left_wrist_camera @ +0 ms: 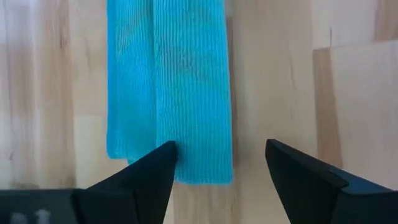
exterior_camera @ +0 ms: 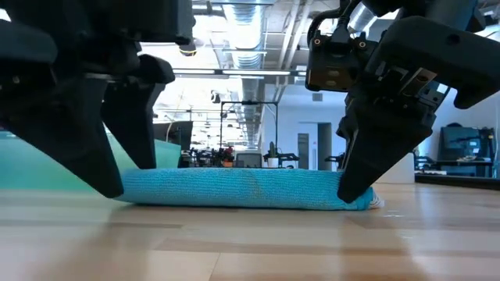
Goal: Roll microfiber towels into tight, uniform cylinder then place into a basket
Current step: Roll the blue towel
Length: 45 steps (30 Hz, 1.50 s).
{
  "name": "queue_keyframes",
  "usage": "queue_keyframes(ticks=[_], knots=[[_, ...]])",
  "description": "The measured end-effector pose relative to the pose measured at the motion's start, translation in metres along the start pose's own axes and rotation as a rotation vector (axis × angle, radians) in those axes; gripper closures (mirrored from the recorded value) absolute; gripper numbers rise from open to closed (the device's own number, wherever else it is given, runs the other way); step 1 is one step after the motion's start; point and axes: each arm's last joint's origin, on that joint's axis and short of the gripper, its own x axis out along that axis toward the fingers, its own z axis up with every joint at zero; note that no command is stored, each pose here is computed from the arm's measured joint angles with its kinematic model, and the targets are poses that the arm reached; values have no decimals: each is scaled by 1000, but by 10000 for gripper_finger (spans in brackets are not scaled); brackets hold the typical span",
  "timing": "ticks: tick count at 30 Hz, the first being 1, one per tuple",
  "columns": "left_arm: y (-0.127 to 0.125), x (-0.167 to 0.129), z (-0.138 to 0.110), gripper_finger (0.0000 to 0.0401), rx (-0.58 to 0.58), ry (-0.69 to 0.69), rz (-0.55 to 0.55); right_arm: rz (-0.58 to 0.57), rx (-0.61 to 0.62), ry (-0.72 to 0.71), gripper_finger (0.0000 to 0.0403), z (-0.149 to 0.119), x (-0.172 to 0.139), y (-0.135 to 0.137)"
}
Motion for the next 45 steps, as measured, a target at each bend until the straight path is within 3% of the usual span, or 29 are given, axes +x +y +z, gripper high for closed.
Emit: queue_keyframes(ticks=[13,17,24,29,37,41,45], knots=[[5,23,-18,198,-85,-30,12,33,-9,8,373,0,0,1],[11,29,-19,248,-111,-26,25,59,-34,19,379,0,0,3],[13,31,-19,383,-155,9,-10,109,-37,39,373,0,0,4],[12,24,-6,381,-258,78,-163,218,-44,96,380,-2,0,8],[8,2,31,389,-418,219,-584,551,-50,215,374,-3,-5,31],[14,2,34,383,-493,278,-627,572,-65,208,378,0,-7,32],[20,11,33,380,-543,321,-584,475,19,220,375,2,-2,22]])
